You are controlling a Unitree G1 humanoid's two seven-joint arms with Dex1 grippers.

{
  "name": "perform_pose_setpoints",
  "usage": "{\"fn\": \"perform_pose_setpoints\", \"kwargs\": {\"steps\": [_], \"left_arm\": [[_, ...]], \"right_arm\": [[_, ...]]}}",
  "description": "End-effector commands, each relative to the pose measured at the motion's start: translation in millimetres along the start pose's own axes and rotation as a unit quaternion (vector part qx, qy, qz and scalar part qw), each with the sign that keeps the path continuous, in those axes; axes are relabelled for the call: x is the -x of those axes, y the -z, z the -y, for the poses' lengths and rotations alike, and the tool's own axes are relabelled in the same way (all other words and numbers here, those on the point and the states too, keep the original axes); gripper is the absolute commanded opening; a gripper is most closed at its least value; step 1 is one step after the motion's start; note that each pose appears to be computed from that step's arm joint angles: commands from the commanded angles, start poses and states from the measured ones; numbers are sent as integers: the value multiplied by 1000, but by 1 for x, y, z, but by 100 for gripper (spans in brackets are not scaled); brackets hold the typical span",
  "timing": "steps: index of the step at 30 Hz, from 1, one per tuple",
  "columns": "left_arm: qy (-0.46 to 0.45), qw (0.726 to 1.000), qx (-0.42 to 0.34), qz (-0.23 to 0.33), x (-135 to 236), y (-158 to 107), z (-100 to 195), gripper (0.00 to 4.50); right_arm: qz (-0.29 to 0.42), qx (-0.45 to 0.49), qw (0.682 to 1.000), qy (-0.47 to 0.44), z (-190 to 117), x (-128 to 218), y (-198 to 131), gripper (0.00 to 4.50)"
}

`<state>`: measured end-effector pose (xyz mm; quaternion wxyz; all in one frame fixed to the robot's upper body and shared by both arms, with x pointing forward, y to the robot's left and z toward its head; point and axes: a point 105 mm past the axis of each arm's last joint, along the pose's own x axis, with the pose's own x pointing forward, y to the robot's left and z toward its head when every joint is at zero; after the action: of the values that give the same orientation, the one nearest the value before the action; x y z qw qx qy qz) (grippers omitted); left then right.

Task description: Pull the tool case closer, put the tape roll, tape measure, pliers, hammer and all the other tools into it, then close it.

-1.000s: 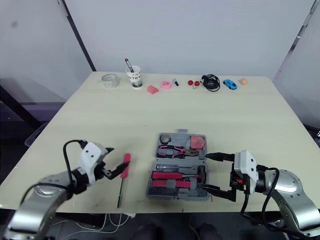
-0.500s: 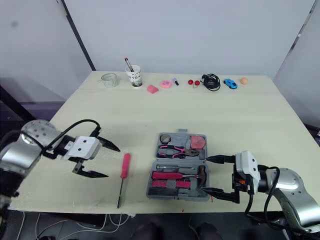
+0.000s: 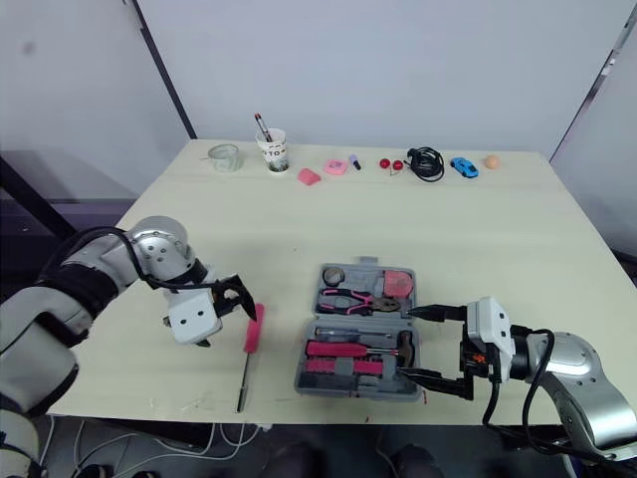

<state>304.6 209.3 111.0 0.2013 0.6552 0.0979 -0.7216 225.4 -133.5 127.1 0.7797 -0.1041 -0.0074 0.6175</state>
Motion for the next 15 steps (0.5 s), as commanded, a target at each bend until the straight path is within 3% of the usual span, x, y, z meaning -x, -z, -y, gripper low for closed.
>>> {"fn": "perform_pose_setpoints", "kwargs": {"steps": [1, 15], "left_arm": [[30, 999, -38, -14, 1, 3, 2, 444], [41, 990, -135, -10, -26, -5, -13, 444]], "right_arm": [[9, 17, 1000, 2, 1, 0, -9, 450], [8, 22, 1000, 7, 4, -2, -13, 450]]}}
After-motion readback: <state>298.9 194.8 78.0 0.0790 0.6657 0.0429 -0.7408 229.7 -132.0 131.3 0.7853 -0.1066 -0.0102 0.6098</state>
